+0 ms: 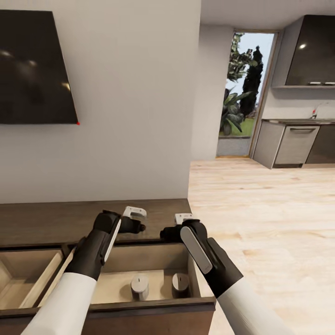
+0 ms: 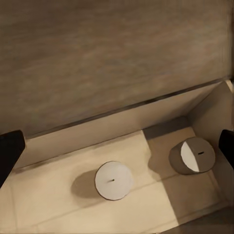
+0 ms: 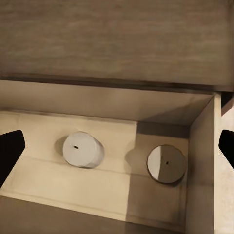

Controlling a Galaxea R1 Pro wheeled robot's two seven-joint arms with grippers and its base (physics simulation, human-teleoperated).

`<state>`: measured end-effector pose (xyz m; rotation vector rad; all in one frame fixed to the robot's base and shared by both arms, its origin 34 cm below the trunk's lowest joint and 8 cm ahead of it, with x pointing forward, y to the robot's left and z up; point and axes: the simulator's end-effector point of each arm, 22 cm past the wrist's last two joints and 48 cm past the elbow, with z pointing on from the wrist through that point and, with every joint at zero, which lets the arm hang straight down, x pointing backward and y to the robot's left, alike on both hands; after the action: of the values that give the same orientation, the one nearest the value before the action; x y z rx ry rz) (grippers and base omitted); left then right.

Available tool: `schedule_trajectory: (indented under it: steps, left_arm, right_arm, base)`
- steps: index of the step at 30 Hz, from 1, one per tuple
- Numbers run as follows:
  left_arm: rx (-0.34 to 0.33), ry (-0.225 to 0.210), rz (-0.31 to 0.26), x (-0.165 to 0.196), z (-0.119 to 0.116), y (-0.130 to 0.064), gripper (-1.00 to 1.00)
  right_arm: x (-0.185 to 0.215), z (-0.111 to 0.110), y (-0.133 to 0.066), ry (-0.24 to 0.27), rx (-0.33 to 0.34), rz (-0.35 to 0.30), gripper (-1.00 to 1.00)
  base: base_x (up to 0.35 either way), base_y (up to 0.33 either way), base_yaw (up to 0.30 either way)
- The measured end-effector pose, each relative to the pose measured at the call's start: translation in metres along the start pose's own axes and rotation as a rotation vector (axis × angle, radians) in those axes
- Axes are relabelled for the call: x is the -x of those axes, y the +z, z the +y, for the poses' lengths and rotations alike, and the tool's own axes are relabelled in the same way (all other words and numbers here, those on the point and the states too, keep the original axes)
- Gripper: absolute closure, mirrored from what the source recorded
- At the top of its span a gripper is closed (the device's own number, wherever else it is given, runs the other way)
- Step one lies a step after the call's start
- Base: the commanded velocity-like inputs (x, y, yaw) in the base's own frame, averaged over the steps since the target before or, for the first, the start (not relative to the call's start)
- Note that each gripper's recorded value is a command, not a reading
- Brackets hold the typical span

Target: Place each of the two pumpkins and all three candles from the living room inside a cabinet in the living room (use any cabinet), then make sure every cabinet is closed, and position the cauldron so it is next to a table in the living room.

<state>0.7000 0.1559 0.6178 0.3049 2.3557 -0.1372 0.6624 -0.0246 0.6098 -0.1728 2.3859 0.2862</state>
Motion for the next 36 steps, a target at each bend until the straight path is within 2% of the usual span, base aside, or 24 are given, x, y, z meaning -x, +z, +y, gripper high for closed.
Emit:
schedule_trajectory:
  steps: [12,25,36]
  left_arm:
    - [0.002,0.0,-0.012,0.027,0.002,-0.017,-1.0]
    - [0.002,0.001,-0.012,0.052,0.004,-0.033,-1.0]
    - [0.002,0.0,-0.011,0.063,0.004,-0.04,-1.0]
  right_arm:
    - [0.024,0.003,-0.016,-0.001,0.001,-0.003,-1.0]
    - [0.047,0.008,-0.032,-0.004,0.004,0.0,-1.0]
    - [0.056,0.01,-0.038,-0.005,0.005,0.003,-1.0]
  base:
    - [-0.075,0.0,0.0]
    - [-0.282,0.0,0.001]
    - [-0.188,0.0,0.196]
